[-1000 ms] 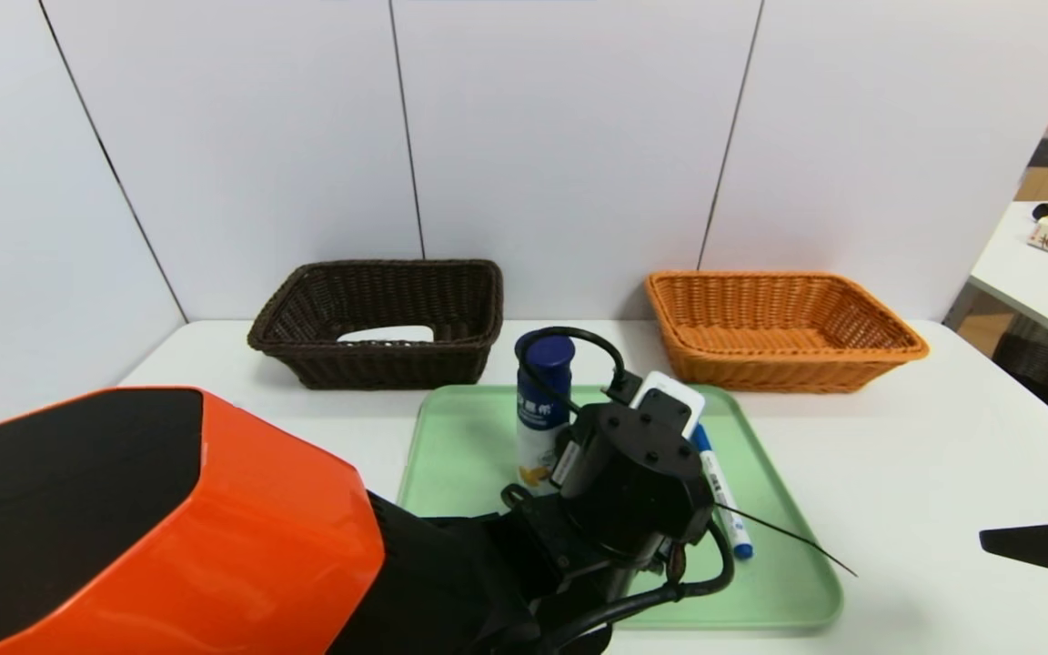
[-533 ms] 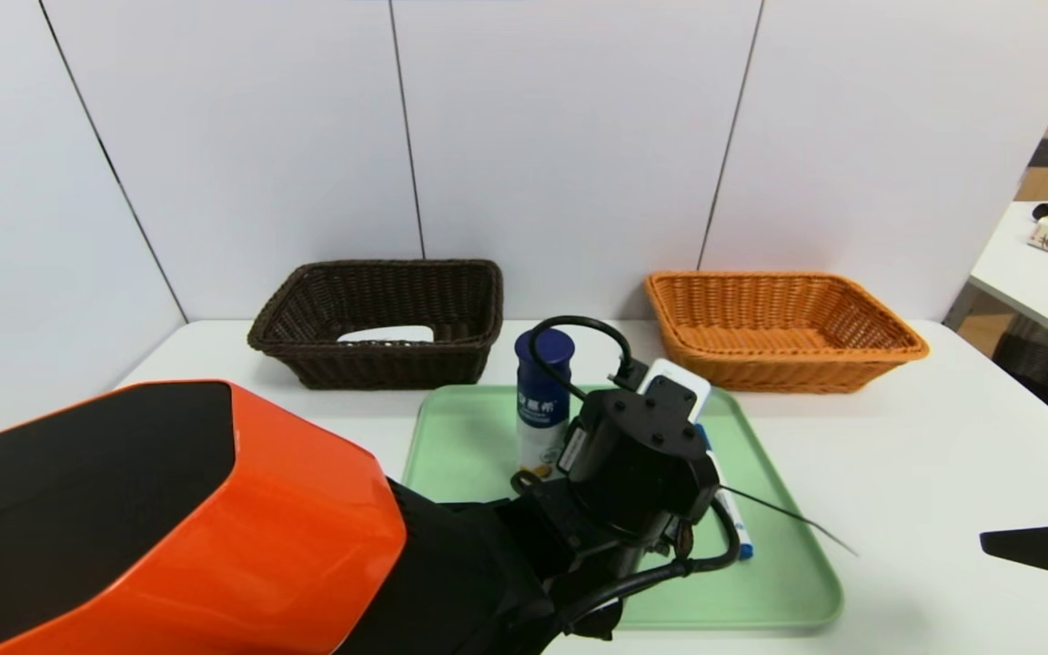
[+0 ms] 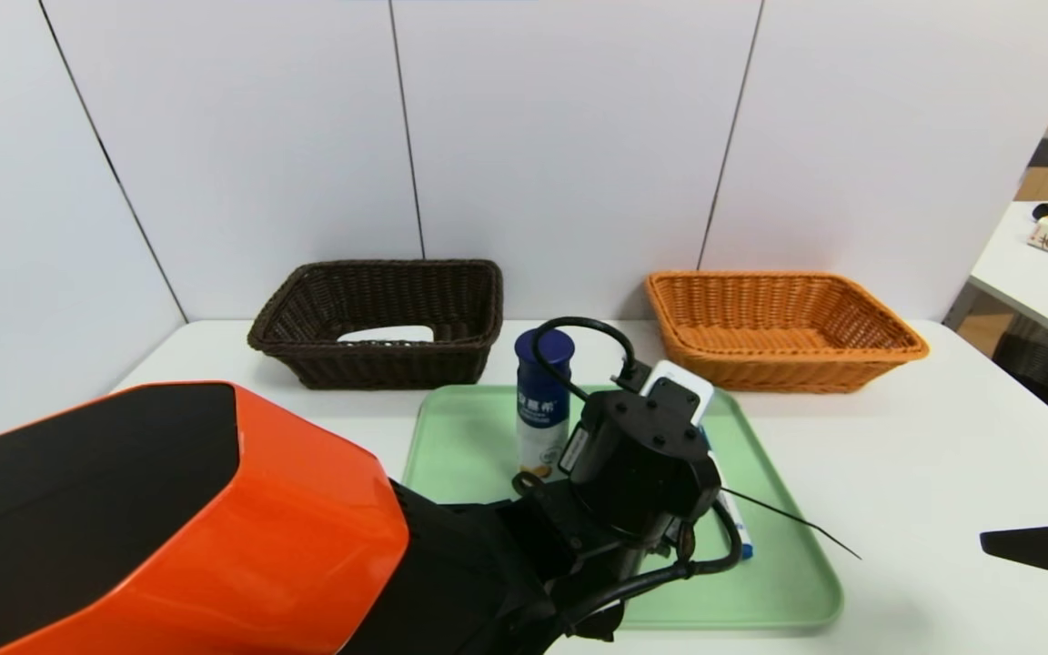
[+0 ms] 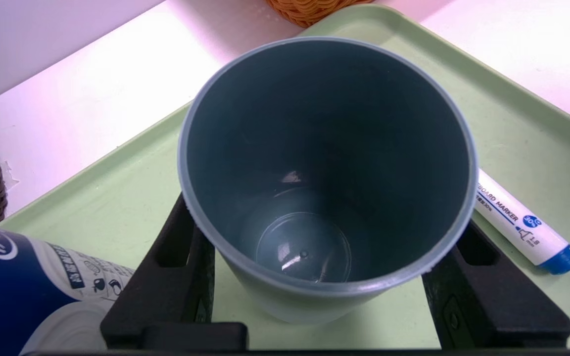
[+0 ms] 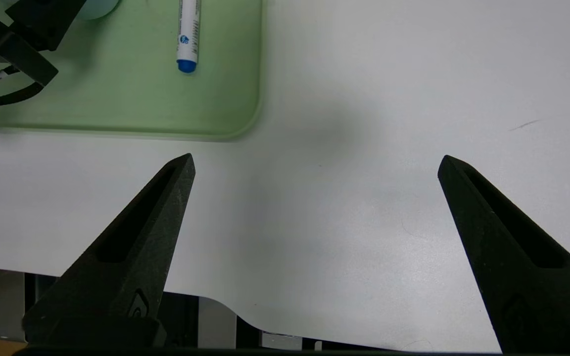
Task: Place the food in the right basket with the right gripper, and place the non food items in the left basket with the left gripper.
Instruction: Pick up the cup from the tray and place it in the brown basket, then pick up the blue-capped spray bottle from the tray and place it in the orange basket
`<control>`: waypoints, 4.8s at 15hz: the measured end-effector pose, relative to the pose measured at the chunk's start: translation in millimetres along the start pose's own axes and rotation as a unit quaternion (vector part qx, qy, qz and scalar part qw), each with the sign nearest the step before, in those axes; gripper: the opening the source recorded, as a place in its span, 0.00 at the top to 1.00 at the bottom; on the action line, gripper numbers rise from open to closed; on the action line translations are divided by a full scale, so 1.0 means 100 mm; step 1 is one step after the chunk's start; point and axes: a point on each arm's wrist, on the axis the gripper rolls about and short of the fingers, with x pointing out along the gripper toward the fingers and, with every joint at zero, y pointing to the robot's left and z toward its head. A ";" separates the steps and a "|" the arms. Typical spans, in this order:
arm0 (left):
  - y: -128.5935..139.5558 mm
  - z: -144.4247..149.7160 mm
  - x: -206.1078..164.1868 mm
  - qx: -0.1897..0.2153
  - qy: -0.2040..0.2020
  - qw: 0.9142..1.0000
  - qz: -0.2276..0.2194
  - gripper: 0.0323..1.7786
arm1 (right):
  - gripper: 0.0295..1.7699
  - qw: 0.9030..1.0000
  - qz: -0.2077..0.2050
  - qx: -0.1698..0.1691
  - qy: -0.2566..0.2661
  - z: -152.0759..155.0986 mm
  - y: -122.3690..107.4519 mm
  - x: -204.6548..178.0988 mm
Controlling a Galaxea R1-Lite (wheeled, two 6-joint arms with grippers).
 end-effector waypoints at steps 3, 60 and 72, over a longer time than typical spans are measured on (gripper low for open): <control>-0.07 0.05 -0.08 0.003 -0.006 1.000 -0.010 0.38 | 0.04 1.000 0.001 0.000 0.000 0.00 0.00 0.00; 2.89 0.33 0.67 -0.079 0.074 0.970 0.217 0.19 | 0.04 1.000 -0.001 -0.008 0.011 -0.13 -0.02 0.02; 2.72 0.76 -0.61 -0.092 0.047 0.971 0.217 0.07 | 0.04 0.998 0.020 -0.027 -0.046 -0.01 0.02 -0.02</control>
